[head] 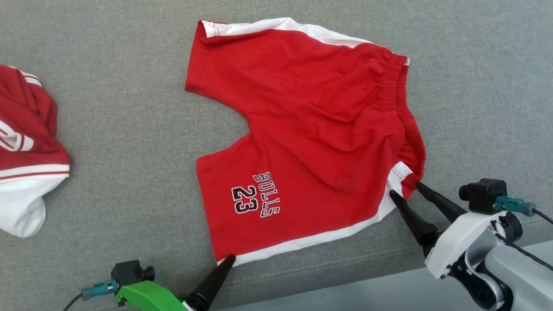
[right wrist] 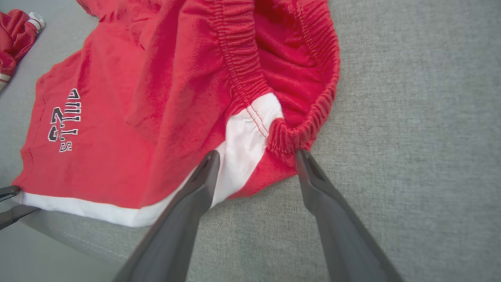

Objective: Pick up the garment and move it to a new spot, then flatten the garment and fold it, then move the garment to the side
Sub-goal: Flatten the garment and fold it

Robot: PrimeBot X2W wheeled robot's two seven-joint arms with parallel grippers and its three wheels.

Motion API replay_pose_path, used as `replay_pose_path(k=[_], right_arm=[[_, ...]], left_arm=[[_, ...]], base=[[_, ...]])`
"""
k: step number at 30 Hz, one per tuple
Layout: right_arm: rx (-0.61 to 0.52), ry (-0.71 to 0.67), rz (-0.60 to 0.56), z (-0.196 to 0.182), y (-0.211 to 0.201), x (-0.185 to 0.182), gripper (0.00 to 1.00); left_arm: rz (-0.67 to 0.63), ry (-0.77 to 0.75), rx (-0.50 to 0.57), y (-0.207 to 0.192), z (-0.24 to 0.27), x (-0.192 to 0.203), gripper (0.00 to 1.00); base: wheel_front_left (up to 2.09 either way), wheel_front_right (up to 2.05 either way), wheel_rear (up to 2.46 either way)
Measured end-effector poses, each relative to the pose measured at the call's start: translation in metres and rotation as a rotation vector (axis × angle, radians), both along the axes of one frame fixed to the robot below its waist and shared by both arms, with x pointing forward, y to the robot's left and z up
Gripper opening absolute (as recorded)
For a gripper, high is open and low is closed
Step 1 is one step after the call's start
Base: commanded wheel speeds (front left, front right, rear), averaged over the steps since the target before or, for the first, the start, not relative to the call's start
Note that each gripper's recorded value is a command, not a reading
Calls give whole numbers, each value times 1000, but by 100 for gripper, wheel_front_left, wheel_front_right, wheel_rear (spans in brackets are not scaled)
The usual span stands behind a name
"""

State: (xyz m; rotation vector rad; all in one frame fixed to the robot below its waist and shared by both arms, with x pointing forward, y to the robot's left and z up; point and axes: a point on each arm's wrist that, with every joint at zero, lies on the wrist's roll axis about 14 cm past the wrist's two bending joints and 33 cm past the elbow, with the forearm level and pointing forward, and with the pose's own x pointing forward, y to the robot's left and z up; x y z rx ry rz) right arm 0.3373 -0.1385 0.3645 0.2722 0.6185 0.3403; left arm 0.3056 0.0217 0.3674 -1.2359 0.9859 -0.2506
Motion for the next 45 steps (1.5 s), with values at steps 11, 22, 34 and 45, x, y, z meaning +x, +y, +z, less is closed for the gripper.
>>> replay_pose_path(k=[11,22,34,45], right_arm=[[13,-1,-7,1,3,-1,42],[115,53,-110,1,8,-12,0],[510,123,-402,26,21,-25,0],[610,74,-472,46,6,-36,0]], left_arm=[[17,-18,-15,0,3,5,86],[223,-167,-31,28,30,51,0],[342,-293,-190,40,90,66,0],[395,-405,-229,59,133,64,0]], base=[[0,0,0],[0,0,0],[0,0,0],[0,0,0]])
